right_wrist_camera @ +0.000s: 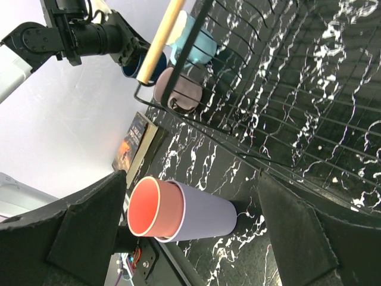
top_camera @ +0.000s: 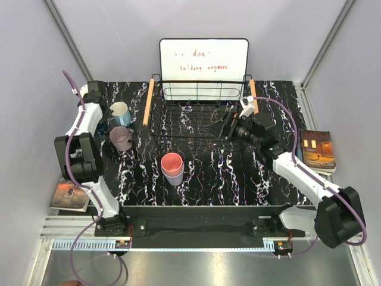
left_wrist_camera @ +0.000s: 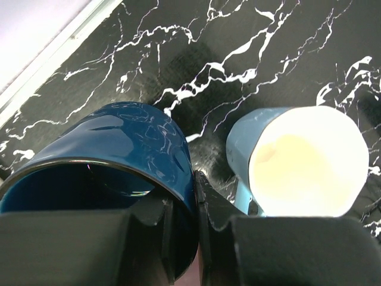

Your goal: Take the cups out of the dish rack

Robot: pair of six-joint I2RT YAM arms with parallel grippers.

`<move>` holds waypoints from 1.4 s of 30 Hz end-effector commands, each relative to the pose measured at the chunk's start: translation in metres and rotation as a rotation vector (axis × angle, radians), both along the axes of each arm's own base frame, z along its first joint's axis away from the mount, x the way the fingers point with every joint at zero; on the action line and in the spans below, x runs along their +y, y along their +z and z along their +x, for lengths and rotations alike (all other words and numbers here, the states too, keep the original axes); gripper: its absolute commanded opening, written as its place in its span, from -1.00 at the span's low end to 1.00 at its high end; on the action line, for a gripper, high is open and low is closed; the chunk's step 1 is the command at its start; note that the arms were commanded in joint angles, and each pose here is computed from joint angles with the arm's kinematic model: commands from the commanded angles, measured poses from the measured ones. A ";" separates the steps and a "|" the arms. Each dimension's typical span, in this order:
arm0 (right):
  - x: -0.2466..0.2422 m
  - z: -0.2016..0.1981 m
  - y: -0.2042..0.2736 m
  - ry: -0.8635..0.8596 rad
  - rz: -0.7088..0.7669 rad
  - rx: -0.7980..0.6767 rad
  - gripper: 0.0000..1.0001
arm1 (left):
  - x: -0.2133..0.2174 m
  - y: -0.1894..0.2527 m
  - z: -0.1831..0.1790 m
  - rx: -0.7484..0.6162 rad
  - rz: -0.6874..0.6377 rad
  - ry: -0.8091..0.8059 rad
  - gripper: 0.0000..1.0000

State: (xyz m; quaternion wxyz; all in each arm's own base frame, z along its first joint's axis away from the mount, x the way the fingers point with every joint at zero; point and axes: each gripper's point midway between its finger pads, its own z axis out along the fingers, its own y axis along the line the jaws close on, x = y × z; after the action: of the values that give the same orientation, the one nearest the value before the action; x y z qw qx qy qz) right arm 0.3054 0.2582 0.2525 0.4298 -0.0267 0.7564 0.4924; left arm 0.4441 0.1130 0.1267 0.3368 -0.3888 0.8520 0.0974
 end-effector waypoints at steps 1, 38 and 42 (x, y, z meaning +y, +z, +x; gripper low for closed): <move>0.008 0.004 -0.003 0.023 0.026 -0.005 0.96 | 0.011 0.022 0.033 -0.128 0.000 0.010 -1.00; 0.005 0.008 -0.011 0.000 -0.003 0.005 0.96 | 0.019 -0.042 0.024 0.018 -0.056 0.040 -0.35; 0.006 0.009 -0.012 0.005 -0.003 0.007 0.96 | 0.017 -0.018 0.027 -0.036 -0.056 0.033 -0.02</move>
State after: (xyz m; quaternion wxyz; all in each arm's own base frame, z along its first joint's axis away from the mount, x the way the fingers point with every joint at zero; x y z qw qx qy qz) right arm 0.3139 0.2634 0.2258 0.4057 -0.0130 0.7719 0.4893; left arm 0.4508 0.1249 0.0582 0.2738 -0.4112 0.8649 0.0891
